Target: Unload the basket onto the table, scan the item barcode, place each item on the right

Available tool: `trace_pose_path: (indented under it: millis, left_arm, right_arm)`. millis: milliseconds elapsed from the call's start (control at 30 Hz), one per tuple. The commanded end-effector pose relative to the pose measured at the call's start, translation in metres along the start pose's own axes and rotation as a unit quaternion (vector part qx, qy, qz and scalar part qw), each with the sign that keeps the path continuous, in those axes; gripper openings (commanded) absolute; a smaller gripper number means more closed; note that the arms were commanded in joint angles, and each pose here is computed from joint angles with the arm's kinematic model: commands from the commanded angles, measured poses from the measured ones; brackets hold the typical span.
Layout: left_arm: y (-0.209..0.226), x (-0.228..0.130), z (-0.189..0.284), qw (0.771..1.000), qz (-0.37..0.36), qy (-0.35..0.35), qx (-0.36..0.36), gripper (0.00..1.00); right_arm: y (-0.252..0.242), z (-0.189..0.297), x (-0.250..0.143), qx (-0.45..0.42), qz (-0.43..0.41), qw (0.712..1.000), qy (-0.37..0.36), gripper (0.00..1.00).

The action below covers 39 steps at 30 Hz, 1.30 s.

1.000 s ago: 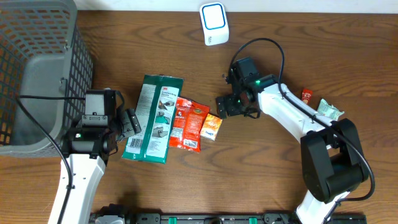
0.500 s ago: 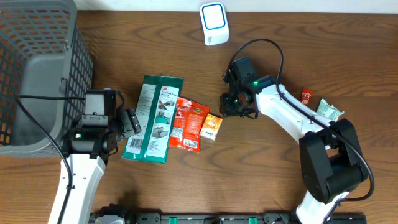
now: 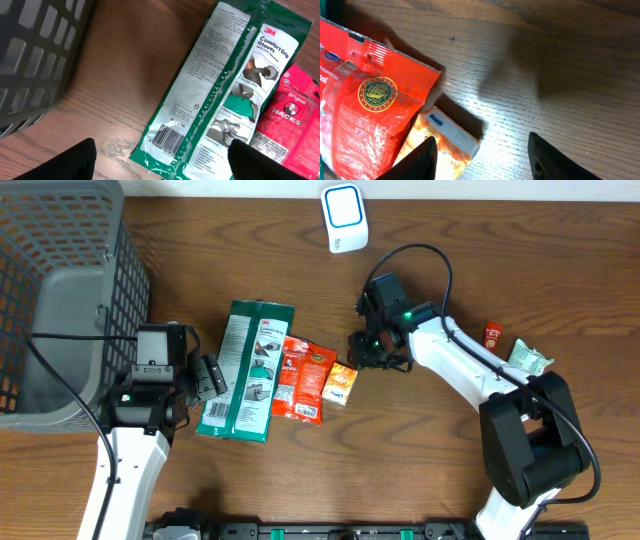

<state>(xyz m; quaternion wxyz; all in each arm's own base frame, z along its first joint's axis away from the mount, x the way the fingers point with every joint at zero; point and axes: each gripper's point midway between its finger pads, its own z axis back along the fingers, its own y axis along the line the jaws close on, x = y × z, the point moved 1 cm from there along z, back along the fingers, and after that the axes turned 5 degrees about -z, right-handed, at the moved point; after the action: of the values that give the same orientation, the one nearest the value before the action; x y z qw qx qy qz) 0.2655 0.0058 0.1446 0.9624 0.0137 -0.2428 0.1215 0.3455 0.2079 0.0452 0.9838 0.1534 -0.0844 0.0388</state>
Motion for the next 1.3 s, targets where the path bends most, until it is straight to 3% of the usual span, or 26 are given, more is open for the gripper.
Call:
trace_pose_path:
  millis: [0, 433, 633, 1000, 1267]
  left_arm:
    - [-0.001, 0.005, 0.003, 1.0, 0.003, -0.007, -0.004, 0.85]
    - [-0.001, 0.005, 0.003, 1.0, 0.003, -0.006, -0.004, 0.85]
    - [-0.001, 0.005, 0.003, 1.0, 0.003, -0.006, -0.004, 0.85]
    - [-0.001, 0.005, 0.003, 1.0, 0.003, -0.007, -0.004, 0.85]
    - [-0.001, 0.005, 0.003, 1.0, 0.003, -0.007, -0.004, 0.85]
  right_arm:
    - [0.014, 0.004, 0.001, 0.01, 0.013, 1.0, -0.007, 0.53]
    - [0.026, 0.001, -0.006, 0.013, 0.01, 1.0, -0.001, 0.51]
    - [0.026, 0.0, -0.007, 0.013, 0.008, 1.0, -0.001, 0.43]
    - [0.015, -0.011, -0.02, 0.002, -0.07, 0.997, 0.011, 0.43]
    - [0.019, -0.013, -0.021, 0.005, -0.073, 0.997, 0.009, 0.41]
